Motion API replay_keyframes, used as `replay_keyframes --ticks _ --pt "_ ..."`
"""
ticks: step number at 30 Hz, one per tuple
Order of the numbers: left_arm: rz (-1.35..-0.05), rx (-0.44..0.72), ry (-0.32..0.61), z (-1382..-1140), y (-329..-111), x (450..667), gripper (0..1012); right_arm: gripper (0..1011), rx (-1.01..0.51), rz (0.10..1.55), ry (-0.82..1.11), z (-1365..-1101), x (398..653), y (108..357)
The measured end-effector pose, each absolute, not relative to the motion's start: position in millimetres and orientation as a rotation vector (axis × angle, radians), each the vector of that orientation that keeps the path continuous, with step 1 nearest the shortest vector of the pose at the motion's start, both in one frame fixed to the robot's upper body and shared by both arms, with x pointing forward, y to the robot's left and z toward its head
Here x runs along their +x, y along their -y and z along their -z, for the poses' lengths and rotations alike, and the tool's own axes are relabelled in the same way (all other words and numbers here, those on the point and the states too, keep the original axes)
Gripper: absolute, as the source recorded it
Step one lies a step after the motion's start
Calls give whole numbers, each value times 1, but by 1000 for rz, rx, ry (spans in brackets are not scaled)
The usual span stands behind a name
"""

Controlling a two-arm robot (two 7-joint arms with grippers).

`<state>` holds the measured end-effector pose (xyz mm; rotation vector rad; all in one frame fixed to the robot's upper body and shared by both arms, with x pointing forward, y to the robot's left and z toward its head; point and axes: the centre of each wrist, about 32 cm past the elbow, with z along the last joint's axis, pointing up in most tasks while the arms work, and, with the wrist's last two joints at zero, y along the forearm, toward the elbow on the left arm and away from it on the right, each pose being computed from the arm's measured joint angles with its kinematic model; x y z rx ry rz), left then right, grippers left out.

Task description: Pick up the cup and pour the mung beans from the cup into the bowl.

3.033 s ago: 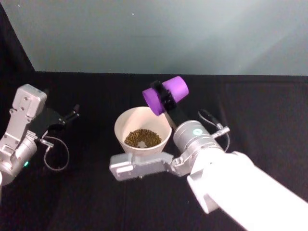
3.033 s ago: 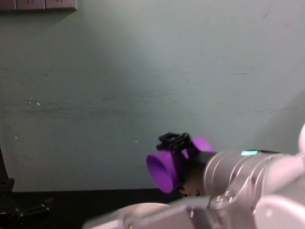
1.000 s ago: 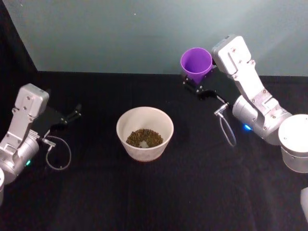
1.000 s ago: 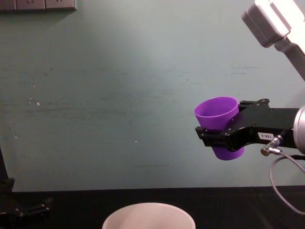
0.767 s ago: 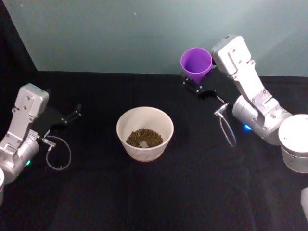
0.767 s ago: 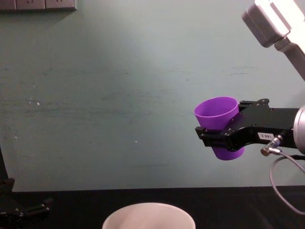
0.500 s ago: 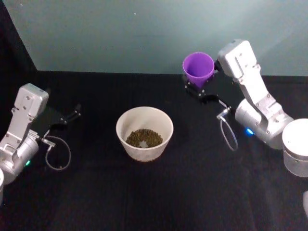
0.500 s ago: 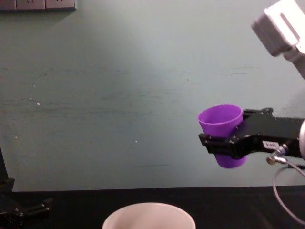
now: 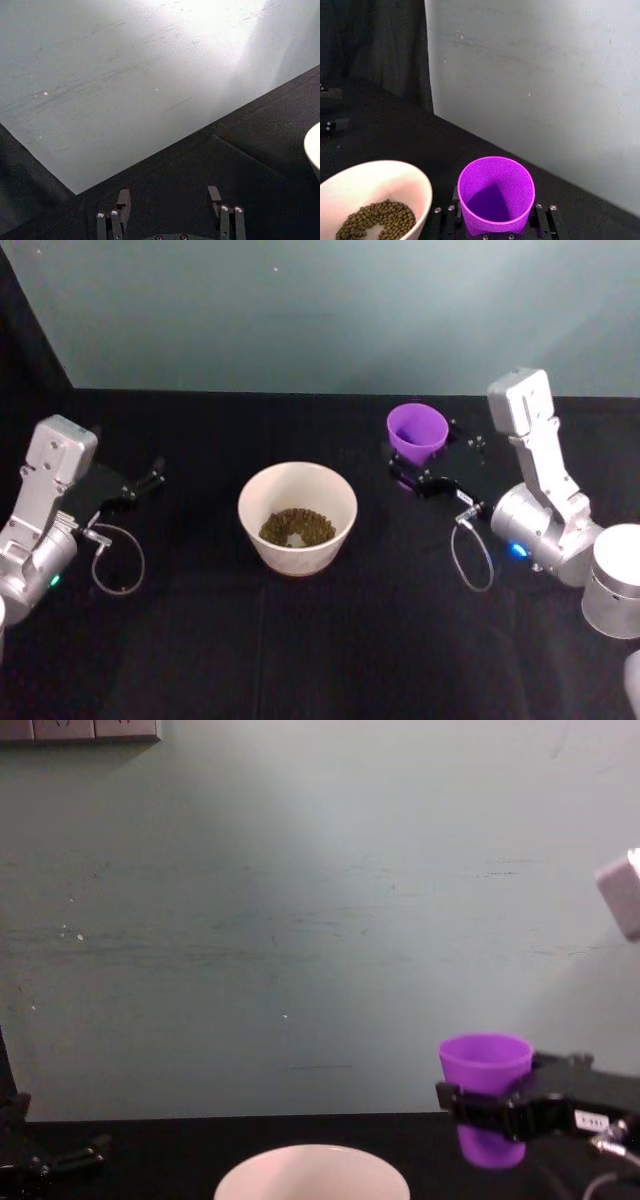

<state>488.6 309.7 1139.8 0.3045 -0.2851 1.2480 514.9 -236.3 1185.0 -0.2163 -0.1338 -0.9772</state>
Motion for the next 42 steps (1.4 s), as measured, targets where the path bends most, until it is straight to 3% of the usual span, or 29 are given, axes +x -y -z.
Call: replay_keyframes --ticks 13,37,42 --pt "-1248 304 285 -1140 -310 489 1000 721 -134 981 -37 -1146 522 242" --pt "-1248 305 285 -1140 -310 489 1000 723 -157 972 16 -1124 520 241" --pt "-1248 304 285 -1140 -310 489 1000 853 -167 973 15 -1122 521 239"
